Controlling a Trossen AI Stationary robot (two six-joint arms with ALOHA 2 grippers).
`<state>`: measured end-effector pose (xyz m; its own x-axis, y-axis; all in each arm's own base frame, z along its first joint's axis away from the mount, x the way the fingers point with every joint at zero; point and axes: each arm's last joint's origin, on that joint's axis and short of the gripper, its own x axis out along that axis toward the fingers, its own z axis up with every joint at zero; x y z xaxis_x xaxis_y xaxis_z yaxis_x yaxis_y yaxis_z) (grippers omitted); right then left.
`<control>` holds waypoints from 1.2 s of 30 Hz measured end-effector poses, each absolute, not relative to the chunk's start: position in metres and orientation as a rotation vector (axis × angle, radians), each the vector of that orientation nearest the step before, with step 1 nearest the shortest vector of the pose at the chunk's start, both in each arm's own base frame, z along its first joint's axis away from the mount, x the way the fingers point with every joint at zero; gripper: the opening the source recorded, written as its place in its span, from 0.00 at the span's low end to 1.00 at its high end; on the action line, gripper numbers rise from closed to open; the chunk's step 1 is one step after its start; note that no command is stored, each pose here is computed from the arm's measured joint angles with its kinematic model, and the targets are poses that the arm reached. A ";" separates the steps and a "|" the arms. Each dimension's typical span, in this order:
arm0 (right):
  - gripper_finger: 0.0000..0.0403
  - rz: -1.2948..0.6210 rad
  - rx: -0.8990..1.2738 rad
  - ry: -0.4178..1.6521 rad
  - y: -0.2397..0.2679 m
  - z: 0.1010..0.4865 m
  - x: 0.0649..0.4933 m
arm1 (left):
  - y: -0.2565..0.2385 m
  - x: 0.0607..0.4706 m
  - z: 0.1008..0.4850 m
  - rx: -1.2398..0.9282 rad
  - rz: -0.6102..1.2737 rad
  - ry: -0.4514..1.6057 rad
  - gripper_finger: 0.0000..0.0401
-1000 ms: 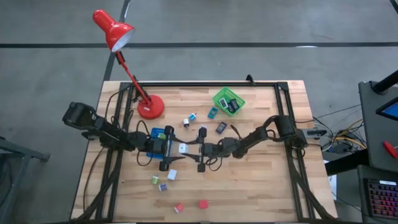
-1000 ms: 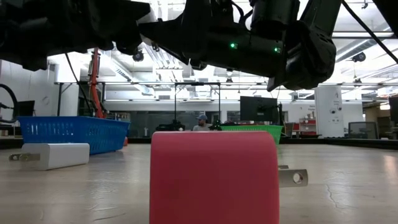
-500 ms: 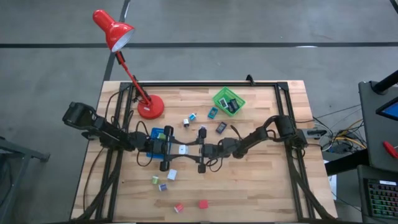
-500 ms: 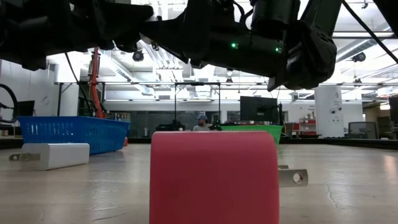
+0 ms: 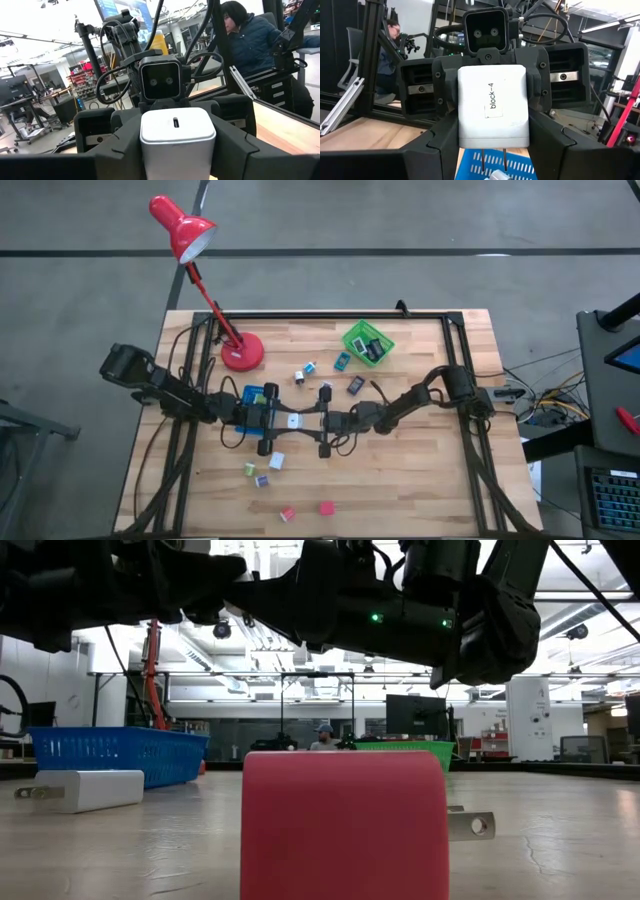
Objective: Pick & Place Office items
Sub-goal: Put the right white charger adapter into the blue basket
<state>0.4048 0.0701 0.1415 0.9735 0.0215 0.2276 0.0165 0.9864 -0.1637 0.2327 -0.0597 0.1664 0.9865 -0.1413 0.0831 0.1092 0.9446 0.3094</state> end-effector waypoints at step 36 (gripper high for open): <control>0.56 0.024 -0.125 -0.108 0.071 0.132 0.408 | -0.061 0.233 0.165 0.321 -0.163 -0.097 0.44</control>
<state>0.4076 0.0714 0.1315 0.9938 0.0310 0.1064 -0.0174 0.9919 -0.1260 0.2335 -0.0605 0.1653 0.9823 -0.1744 0.0685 0.1437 0.9359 0.3216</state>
